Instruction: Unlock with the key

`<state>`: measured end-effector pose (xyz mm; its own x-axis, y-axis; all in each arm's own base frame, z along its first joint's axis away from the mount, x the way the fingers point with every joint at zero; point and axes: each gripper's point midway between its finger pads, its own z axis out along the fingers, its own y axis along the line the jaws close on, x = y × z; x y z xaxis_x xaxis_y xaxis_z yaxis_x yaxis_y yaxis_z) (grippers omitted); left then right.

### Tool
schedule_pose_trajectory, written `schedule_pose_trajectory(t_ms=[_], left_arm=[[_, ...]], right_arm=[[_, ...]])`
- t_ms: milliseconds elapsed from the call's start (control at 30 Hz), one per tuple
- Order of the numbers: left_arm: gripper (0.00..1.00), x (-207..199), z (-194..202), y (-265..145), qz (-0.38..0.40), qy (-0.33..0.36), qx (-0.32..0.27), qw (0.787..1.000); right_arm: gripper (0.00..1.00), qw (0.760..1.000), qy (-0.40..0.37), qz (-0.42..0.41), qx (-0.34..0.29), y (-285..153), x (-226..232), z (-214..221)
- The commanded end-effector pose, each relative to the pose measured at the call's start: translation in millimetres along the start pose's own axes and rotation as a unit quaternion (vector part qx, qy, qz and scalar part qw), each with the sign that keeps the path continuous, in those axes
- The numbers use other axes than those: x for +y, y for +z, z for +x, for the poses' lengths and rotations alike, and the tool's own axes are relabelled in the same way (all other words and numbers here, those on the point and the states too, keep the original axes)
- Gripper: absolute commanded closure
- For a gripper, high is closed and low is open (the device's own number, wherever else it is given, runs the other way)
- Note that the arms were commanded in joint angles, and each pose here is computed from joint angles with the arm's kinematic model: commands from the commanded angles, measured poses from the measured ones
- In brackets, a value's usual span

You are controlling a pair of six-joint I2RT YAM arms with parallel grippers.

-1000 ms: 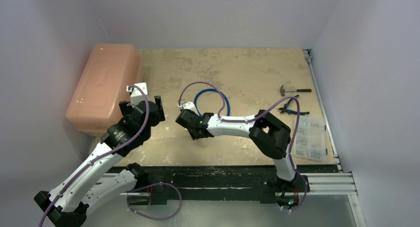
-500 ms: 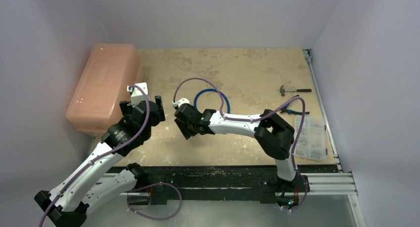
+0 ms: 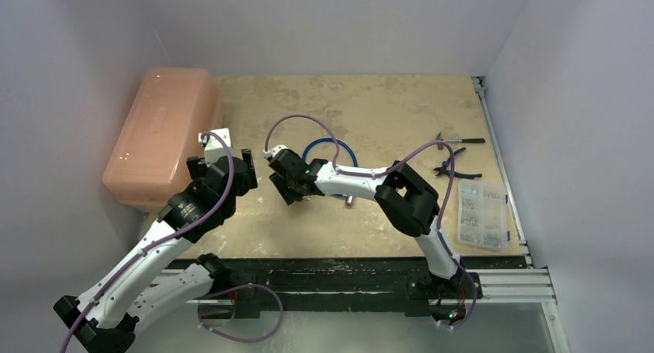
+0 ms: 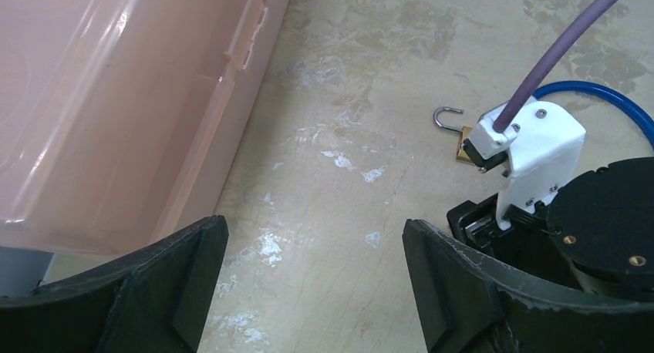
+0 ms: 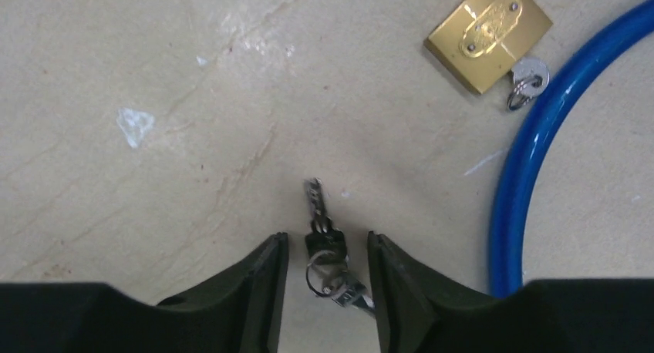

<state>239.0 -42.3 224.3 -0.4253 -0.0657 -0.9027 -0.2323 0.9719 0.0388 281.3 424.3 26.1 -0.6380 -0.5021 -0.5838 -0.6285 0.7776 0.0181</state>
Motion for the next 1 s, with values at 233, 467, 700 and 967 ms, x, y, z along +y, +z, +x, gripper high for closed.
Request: schedule_pose_trajectory(t_ms=[233,467,700,967], left_arm=[[0.1,1,-6,0,0.0,-0.008,-0.013,1.0],[0.1,-1,-5,1,0.0,-0.004,-0.009,1.0],[0.1,0,-4,1,-0.003,-0.004,-0.009,1.0],[0.1,1,-5,1,-0.005,-0.005,-0.009,1.0]], right_arm=[[0.72,1.0,-0.005,-0.008,0.018,3,2,17],[1.0,1.0,0.0,0.002,0.029,3,-4,32],[1.0,1.0,0.017,-0.015,-0.016,-19,1,7],[1.0,0.997,0.037,-0.043,-0.056,-48,7,-12]])
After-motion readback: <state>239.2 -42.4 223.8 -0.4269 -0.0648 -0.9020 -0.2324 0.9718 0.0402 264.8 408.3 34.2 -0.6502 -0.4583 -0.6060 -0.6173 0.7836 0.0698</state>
